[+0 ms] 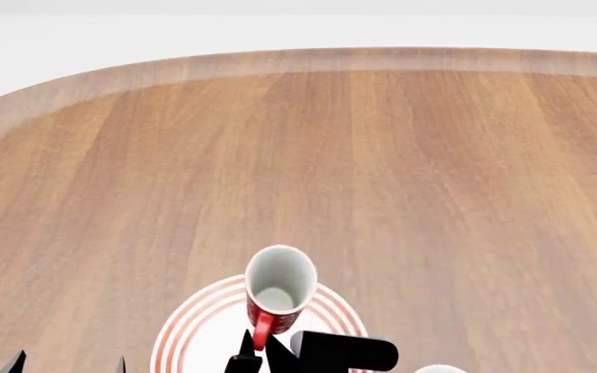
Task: Put the red mug on the left plate.
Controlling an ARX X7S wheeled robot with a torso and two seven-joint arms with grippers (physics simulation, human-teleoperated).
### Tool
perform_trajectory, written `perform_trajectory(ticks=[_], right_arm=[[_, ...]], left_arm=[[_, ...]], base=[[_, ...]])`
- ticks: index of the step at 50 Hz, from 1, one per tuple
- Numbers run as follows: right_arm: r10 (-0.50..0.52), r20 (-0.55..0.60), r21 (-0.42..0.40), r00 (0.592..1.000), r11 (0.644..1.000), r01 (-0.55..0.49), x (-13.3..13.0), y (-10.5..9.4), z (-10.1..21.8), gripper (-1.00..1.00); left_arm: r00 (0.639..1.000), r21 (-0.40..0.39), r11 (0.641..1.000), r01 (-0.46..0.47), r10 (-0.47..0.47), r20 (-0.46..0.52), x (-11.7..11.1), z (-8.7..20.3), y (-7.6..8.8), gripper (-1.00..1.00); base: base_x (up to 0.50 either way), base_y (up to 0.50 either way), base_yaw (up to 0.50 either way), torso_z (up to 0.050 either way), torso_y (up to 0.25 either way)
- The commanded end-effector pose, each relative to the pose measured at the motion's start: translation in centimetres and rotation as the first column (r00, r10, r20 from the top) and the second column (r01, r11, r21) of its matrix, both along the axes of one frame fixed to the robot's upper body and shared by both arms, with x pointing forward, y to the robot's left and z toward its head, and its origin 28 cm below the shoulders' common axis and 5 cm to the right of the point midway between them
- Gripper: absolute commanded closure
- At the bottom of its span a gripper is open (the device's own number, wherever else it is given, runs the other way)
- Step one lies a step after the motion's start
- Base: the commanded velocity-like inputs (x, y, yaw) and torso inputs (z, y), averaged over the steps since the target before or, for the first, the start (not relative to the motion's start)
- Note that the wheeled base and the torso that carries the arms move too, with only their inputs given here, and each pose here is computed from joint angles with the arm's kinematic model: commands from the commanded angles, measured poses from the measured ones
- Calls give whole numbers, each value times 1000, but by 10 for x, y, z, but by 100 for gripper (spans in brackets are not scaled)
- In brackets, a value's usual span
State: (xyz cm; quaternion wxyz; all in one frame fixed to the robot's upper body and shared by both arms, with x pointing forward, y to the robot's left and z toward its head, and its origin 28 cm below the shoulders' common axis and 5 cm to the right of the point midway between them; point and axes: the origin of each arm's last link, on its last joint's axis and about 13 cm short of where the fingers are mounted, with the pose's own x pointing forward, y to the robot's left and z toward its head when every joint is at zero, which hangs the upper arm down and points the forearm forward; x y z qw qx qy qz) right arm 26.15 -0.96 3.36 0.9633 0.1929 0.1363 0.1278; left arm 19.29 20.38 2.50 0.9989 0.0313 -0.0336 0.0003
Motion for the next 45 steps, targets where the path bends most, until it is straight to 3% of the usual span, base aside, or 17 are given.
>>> perform_trajectory(ticks=[1,7,12,15,16,32,38,45], right_arm=[[-1,-1,-50,1000,999,1,6,2,-9,100],[-10,-5,-72,1000,997,10,10,3,-13,100],[-51,60,-181,997,982,61,10,6,-16,100],[-9,44,-156,999,988,16,6,8,-15,100],[-13,79,-126,997,992,23,-1,7,-2,100],[-13,79,-126,997,992,23,-1,7,-1,100],[22,-8,-119,1000,993,-23,29,11,-22,100],[20,-45,-121,999,992,-26,43,13,-27,100]], left_arm=[[1000,0,1000,3,-3,-1,0,0,0,-100],[1000,-2,1000,0,0,0,0,1,0,-100],[1000,-3,1000,-1,1,1,0,1,1,-100],[1000,-2,1000,1,-1,0,0,1,0,-100],[1000,-2,1000,1,-1,1,0,1,0,-100],[1000,-2,1000,1,-1,1,0,1,0,-100],[1000,-2,1000,1,-1,1,0,1,0,-100],[1000,-3,1000,0,0,1,0,1,1,-100]], base=[[0,0,0,0,0],[0,0,0,0,0],[0,0,0,0,0],[0,0,0,0,0],[0,0,0,0,0],[0,0,0,0,1],[0,0,0,0,0],[0,0,0,0,0]])
